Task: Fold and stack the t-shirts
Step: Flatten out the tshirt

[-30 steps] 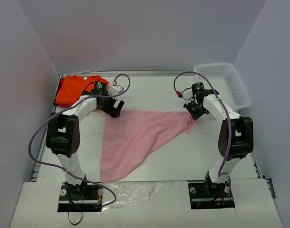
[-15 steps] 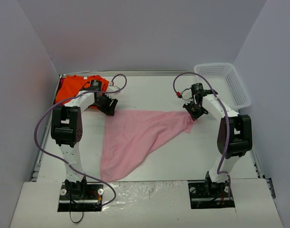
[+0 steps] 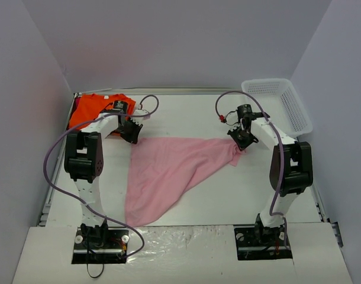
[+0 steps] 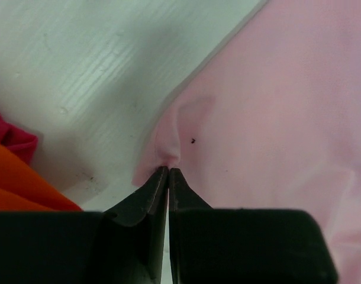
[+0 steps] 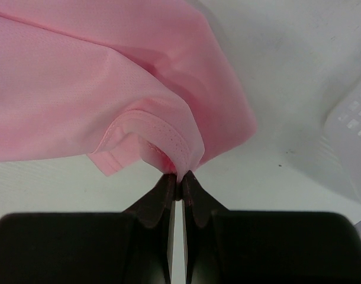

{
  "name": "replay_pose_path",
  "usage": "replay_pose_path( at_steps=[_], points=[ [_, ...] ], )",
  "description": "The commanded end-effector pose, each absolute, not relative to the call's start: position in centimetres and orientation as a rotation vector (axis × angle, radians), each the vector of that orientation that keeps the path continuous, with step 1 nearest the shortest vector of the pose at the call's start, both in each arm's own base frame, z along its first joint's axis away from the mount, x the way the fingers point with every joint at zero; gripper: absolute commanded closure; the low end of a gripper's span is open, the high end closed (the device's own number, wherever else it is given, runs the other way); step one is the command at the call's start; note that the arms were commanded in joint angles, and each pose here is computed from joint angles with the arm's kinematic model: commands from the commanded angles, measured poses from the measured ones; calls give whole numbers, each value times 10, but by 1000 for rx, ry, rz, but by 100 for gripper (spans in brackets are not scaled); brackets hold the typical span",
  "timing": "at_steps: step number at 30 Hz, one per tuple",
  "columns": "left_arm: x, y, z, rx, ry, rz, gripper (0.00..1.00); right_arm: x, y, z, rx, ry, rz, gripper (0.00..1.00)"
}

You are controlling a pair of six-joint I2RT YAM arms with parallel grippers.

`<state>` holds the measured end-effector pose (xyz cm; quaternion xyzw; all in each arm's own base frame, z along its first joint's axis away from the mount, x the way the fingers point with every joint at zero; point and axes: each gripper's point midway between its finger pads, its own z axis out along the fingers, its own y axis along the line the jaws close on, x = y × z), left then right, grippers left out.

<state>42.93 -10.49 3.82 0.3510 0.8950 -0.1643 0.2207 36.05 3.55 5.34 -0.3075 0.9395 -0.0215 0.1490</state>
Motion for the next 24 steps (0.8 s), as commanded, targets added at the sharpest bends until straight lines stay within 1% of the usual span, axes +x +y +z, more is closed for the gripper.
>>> replay_pose_path(
  at_steps=[1, 3, 4, 5, 7, 8, 10, 11, 13, 14, 16, 17, 18, 19, 20, 21, 22, 24],
  points=[
    [454, -86, 81, 847, 2412, -259, 98, 373, 33, 71, -853, 2674, -125, 100],
    [467, -81, 122, 777, 2341, -203, 98, 384, 32, 83, -834, 2641, -157, 100],
    [471, -74, 139, 746, 2324, -148, 98, 399, 31, 99, -810, 2598, -191, 100],
    [477, -69, 172, 716, 2276, -103, 98, 407, 30, 107, -796, 2582, -210, 100],
    [480, -62, 209, 679, 2222, -50, 98, 425, 25, 130, -750, 2533, -267, 100],
    [475, -58, 231, 655, 2202, -36, 98, 442, 24, 158, -705, 2471, -291, 100],
    [473, -54, 278, 618, 2123, -12, 98, 455, 24, 189, -662, 2398, -300, 100],
    [465, -51, 303, 603, 2078, -3, 98, 462, 25, 220, -622, 2326, -300, 100],
    [450, -48, 327, 595, 2042, 8, 98, 462, 27, 247, -604, 2263, -283, 100],
    [436, -47, 346, 590, 2007, 20, 98, 456, 28, 267, -598, 2217, -270, 100],
    [419, -44, 350, 599, 2007, 27, 98, 445, 34, 280, -624, 2178, -226, 100],
    [400, -42, 363, 603, 1979, 40, 98, 432, 36, 298, -626, 2133, -211, 100],
    [391, -39, 365, 601, 1971, 47, 98, 422, 35, 294, -649, 2139, -208, 100],
    [381, -37, 351, 604, 2001, 51, 98, 413, 34, 295, -654, 2132, -208, 100],
    [363, -34, 367, 597, 1949, 71, 98, 397, 32, 310, -648, 2092, -217, 100],
    [354, -31, 365, 595, 1948, 80, 98, 384, 30, 298, -675, 2114, -218, 100],
    [344, -29, 363, 592, 1950, 89, 98, 368, 28, 310, -670, 2076, -225, 100],
    [317, -29, 350, 613, 1976, 72, 98, 344, 27, 287, -749, 2117, -210, 100]
  ],
)
